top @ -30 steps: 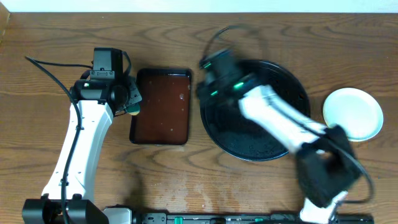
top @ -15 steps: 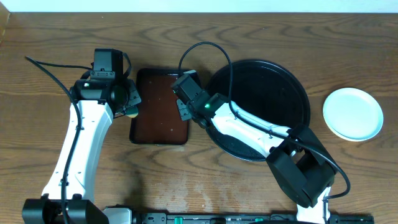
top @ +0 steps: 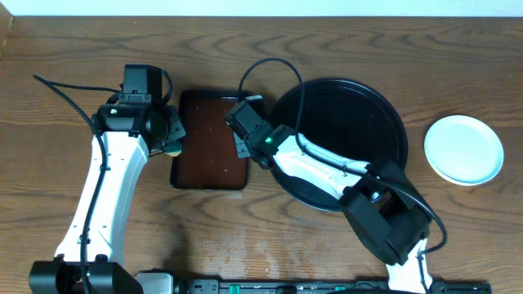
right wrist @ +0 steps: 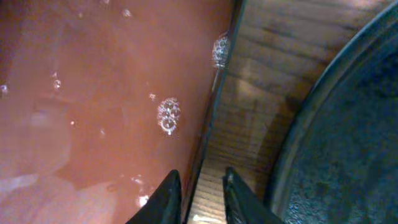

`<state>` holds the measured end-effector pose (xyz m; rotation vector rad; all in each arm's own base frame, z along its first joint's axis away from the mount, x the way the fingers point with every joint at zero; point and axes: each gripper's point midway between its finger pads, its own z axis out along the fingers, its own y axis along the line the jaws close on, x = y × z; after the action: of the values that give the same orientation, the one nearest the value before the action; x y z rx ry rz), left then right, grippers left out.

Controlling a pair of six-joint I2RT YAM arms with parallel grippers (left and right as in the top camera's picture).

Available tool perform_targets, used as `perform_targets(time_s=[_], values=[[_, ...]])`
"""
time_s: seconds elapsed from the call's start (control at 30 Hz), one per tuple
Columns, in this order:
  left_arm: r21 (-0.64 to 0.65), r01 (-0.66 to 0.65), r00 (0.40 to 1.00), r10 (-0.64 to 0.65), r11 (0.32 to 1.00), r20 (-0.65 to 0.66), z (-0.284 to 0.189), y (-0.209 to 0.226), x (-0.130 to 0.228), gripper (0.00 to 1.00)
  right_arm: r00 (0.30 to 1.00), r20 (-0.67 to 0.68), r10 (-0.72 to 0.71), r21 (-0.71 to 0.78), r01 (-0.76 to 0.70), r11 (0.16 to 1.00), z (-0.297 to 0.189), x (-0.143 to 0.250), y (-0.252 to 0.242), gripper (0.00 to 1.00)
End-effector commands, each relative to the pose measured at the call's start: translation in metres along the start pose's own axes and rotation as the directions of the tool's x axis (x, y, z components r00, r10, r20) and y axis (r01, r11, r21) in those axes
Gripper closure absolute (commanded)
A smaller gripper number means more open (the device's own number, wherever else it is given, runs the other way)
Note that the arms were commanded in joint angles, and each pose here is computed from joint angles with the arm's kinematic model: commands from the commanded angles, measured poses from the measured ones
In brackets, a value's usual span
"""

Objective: Clean dirty plates on tray and stack at the side

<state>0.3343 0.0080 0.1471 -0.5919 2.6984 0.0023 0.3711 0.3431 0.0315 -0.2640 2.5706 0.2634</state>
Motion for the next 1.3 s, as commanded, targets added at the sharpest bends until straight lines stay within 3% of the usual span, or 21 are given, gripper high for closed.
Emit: perform_targets(time_s=[0.0,0.43,1.27], values=[[-0.019,0.014,1.000,-0.014,1.000,0.016,-0.003,0.004,-0.003,0.92,1.000,0.023,0.019,0.003,-0.019,1.000,-0.001,-0.005,0.002,0.81],[-0.016,0.014,1.000,-0.014,1.000,0.014,-0.003,0.004,-0.003,0.91,0.999,0.035,0.013,0.058,-0.015,0.998,-0.002,-0.006,-0.008,0.99],[-0.016,0.013,1.000,-0.013,1.000,0.014,-0.003,0.004,-0.003,0.91,1.000,0.027,0.016,0.117,-0.019,0.993,-0.025,-0.006,-0.019,0.99]])
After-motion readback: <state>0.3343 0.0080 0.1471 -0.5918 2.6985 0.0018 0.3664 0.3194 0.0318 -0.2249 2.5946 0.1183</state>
